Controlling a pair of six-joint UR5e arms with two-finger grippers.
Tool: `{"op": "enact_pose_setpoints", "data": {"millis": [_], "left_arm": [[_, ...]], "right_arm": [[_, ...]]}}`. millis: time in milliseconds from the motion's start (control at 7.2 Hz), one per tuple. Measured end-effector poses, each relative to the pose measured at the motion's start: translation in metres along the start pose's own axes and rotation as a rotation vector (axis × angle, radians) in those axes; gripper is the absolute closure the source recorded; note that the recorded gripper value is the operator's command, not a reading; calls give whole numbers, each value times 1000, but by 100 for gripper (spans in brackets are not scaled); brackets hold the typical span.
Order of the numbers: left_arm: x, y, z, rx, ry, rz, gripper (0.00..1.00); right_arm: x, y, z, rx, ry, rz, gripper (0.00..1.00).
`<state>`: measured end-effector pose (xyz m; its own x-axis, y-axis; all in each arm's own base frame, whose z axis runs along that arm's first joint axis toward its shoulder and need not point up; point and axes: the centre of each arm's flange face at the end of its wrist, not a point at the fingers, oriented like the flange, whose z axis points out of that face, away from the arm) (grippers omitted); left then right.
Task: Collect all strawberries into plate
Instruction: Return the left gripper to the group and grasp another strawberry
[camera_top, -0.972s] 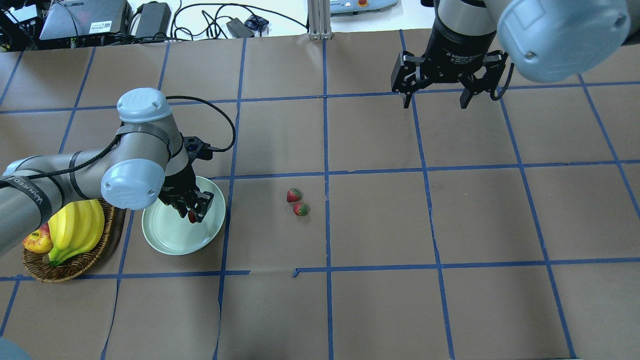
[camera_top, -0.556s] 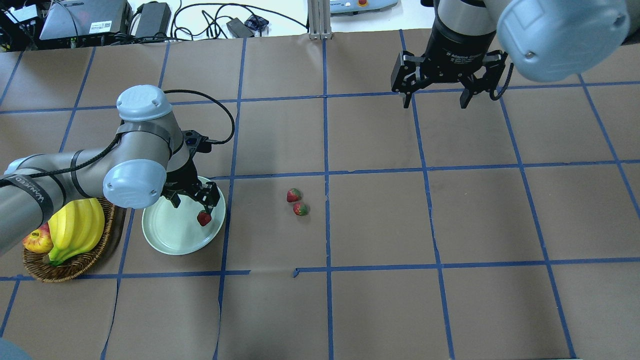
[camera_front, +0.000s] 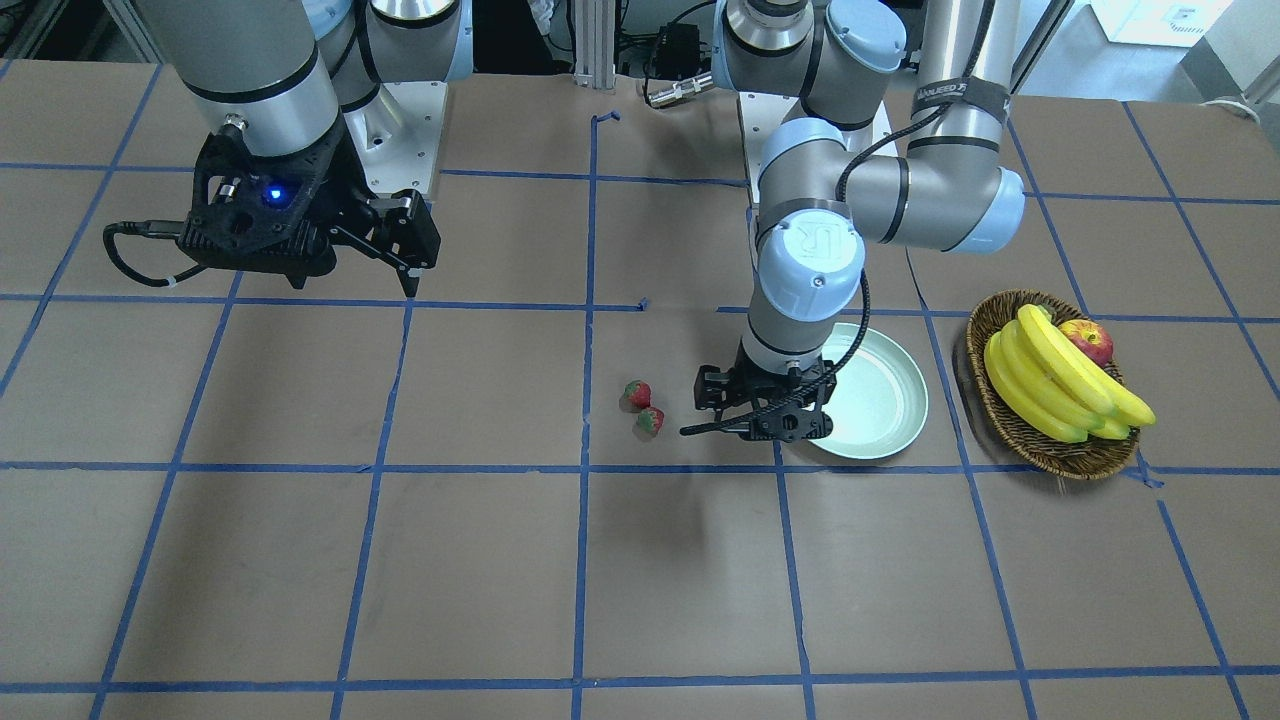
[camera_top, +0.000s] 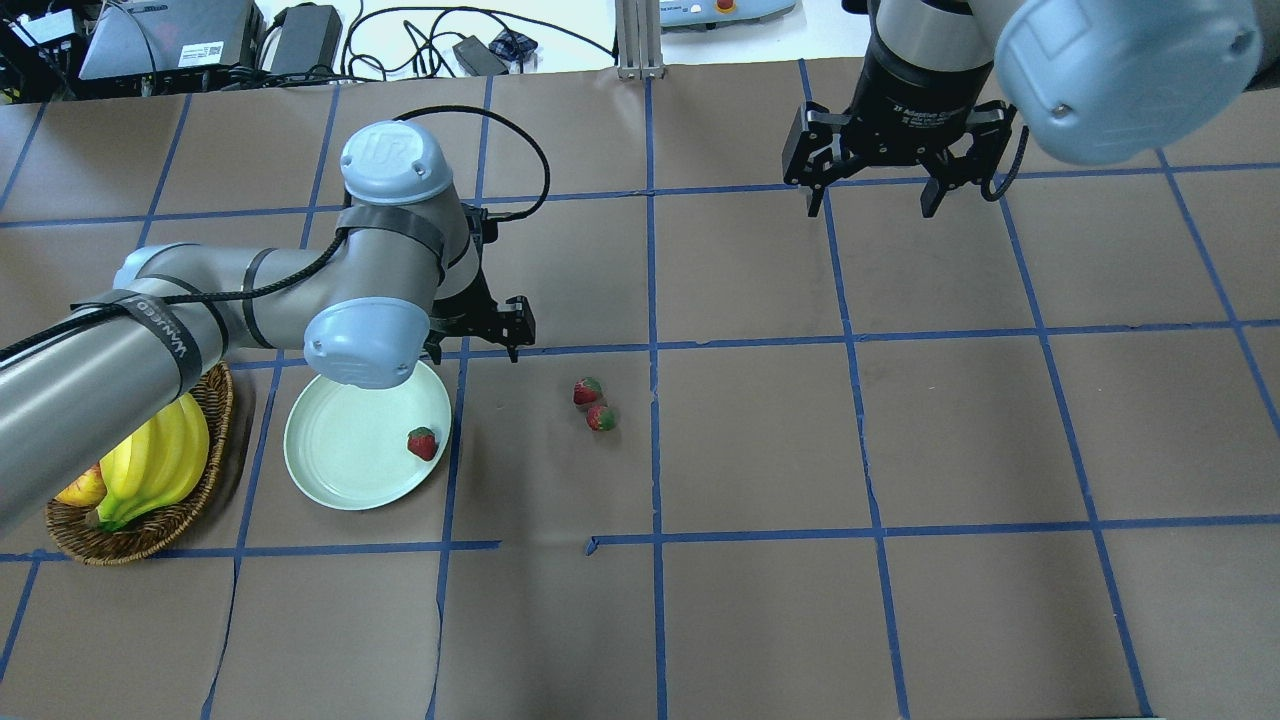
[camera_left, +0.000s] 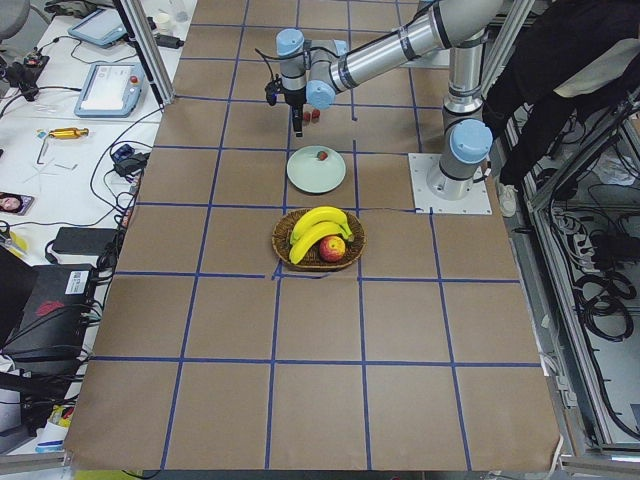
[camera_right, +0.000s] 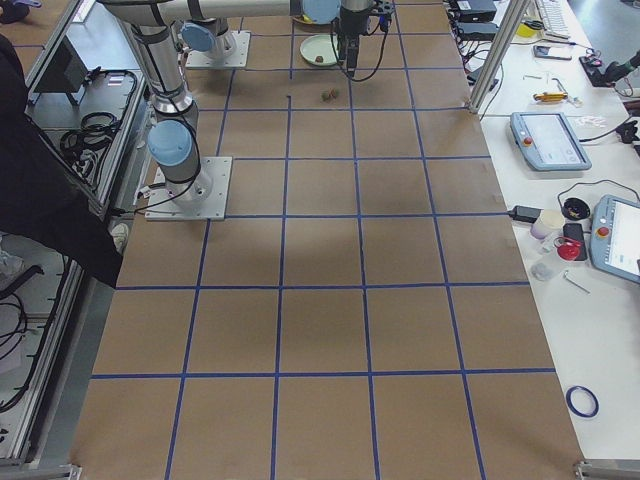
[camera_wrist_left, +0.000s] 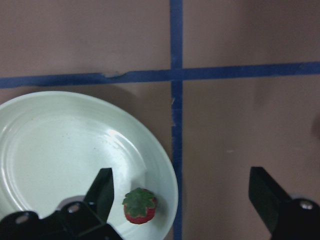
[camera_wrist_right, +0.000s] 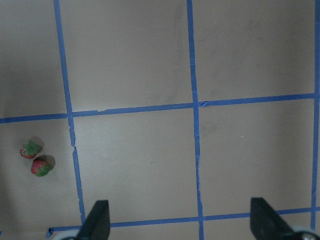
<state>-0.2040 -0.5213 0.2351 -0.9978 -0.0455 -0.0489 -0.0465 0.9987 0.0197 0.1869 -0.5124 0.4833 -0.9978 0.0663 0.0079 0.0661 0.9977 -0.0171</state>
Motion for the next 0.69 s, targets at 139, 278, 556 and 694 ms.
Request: {"op": "enact_pose_setpoints", "data": {"millis": [139, 278, 556, 694], "left_arm": [[26, 1, 7, 32, 33, -27, 17], [47, 4, 17, 43, 56, -47, 18], [74, 12, 41, 29, 61, -52, 24], [81, 15, 49, 18, 59, -60, 33]], "right_arm": [[0, 0, 0, 0, 0, 1, 0], [0, 0, 0, 0, 0, 1, 0], [0, 0, 0, 1, 0, 1, 0], [0, 0, 0, 1, 0, 1, 0]]}}
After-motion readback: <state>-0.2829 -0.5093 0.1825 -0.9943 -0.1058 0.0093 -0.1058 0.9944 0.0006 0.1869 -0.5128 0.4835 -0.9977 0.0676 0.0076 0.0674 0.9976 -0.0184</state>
